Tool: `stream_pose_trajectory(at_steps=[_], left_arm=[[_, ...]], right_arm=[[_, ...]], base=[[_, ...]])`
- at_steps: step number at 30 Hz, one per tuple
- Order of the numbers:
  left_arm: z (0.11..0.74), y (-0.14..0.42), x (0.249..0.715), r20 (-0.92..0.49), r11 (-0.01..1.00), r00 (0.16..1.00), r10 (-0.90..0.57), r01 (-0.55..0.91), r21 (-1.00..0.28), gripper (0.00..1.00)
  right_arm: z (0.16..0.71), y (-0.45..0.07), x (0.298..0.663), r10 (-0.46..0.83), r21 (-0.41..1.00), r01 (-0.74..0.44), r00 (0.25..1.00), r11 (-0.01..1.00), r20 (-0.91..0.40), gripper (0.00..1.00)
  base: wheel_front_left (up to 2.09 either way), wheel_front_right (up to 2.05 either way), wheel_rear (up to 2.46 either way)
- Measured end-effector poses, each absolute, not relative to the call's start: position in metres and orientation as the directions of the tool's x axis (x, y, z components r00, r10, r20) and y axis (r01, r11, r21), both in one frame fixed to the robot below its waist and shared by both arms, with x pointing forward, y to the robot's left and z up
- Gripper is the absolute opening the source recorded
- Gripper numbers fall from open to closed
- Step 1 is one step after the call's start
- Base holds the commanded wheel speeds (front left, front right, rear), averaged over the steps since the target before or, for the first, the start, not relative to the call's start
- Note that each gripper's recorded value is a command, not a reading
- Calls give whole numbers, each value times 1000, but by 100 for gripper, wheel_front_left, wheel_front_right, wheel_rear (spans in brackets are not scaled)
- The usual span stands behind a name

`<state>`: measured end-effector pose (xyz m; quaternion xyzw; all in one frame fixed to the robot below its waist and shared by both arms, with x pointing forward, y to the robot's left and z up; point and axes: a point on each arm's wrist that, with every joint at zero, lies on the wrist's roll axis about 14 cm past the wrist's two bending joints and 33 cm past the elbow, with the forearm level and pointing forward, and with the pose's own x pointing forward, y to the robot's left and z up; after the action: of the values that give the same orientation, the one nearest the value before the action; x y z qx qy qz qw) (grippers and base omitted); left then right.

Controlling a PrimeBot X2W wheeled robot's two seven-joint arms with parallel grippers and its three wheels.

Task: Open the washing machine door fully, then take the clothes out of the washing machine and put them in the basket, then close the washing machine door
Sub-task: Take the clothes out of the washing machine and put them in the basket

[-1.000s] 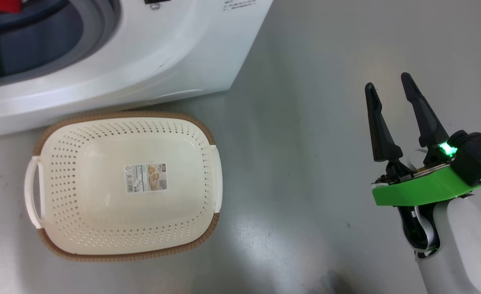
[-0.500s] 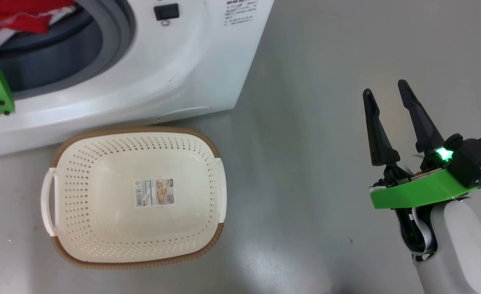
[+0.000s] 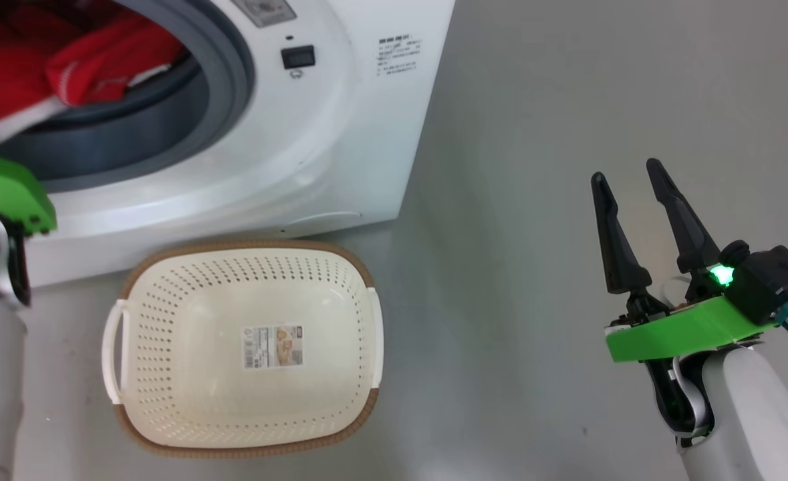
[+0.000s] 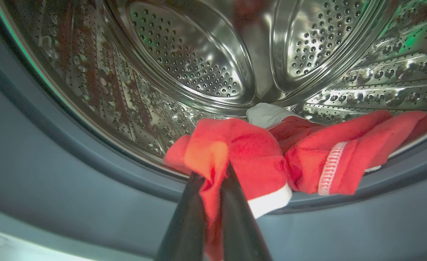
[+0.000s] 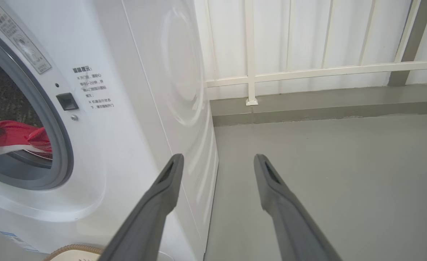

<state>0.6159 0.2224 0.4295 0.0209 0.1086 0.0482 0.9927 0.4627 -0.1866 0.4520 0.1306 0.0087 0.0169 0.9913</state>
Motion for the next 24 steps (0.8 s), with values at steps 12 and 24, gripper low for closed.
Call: stream_pose_trajectory(at_steps=[12,24], left_arm=[[486,225,567,-9,993,993,118,-118,-8,0],[569,217,510,256,994,961,106,-112,11,0]], right_arm=[[474,-178,453,55,271,-62,998,961,34,100],[495,-167,439,81,277,-99,994,956,78,100]], base=[[0,0,0],[0,0,0]])
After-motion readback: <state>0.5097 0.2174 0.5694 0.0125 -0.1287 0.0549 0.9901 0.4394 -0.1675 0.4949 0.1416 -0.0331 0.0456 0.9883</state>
